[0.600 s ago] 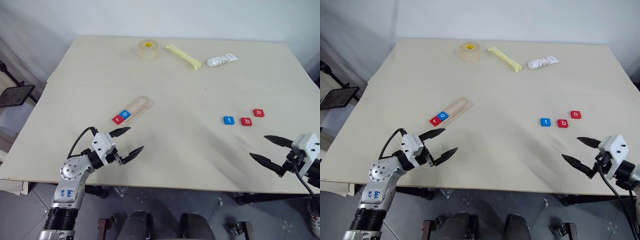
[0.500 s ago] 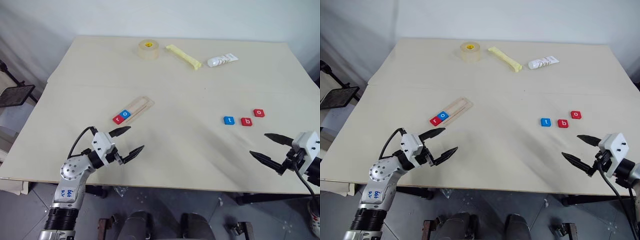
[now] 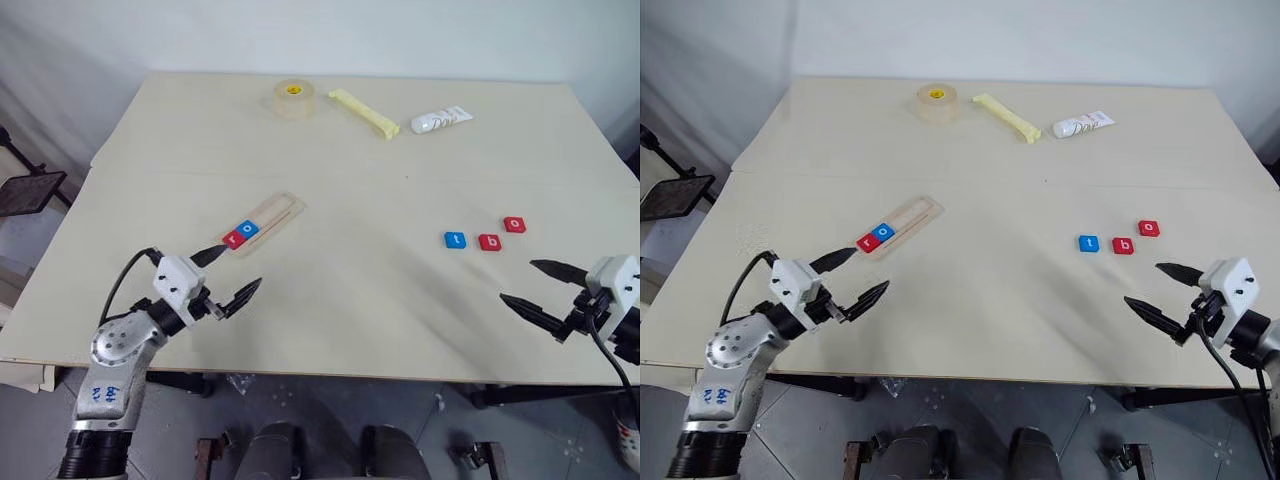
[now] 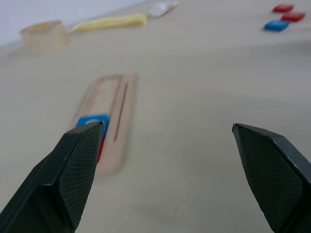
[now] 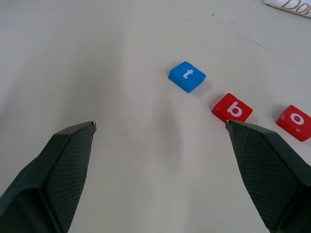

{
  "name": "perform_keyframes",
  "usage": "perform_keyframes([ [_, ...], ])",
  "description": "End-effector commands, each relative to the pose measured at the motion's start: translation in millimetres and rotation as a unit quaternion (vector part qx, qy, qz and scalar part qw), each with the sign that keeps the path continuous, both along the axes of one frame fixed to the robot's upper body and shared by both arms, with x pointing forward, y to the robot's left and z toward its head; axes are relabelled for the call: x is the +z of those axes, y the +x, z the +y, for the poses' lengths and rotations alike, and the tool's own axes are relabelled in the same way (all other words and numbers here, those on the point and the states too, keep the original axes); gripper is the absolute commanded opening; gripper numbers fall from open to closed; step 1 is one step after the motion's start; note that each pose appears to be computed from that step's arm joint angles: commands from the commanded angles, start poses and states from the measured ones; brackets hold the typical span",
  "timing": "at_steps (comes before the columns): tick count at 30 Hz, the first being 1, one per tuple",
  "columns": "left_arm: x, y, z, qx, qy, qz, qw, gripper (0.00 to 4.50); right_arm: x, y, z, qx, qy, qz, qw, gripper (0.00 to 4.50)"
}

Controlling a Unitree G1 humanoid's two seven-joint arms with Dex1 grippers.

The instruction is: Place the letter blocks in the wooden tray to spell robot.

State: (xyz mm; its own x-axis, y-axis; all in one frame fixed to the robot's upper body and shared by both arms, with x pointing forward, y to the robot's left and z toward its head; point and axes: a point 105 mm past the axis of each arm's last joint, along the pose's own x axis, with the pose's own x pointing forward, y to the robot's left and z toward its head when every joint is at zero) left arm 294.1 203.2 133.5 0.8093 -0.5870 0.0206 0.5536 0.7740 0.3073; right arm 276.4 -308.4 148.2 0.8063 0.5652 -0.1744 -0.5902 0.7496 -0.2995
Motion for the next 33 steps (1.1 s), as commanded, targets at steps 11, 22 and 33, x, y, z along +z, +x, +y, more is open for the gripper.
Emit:
perform_keyframes([
  [11, 27, 4, 27, 0.028, 0.034, 0.027, 0.999, 4.50, 20, 14, 14, 0.034, -0.004, -0.031, 0.999, 4.48],
  [22, 44, 67, 4, -0.003, 0.086, 0.132, 0.988, 4.50, 27, 18, 28, 0.054, -0.006, -0.045, 0.998, 4.48],
  [33, 46, 104, -10, 0.006, 0.174, 0.201, 0.964, 4.50, 22, 11, 28, 0.049, -0.004, -0.038, 0.998, 4.48],
])
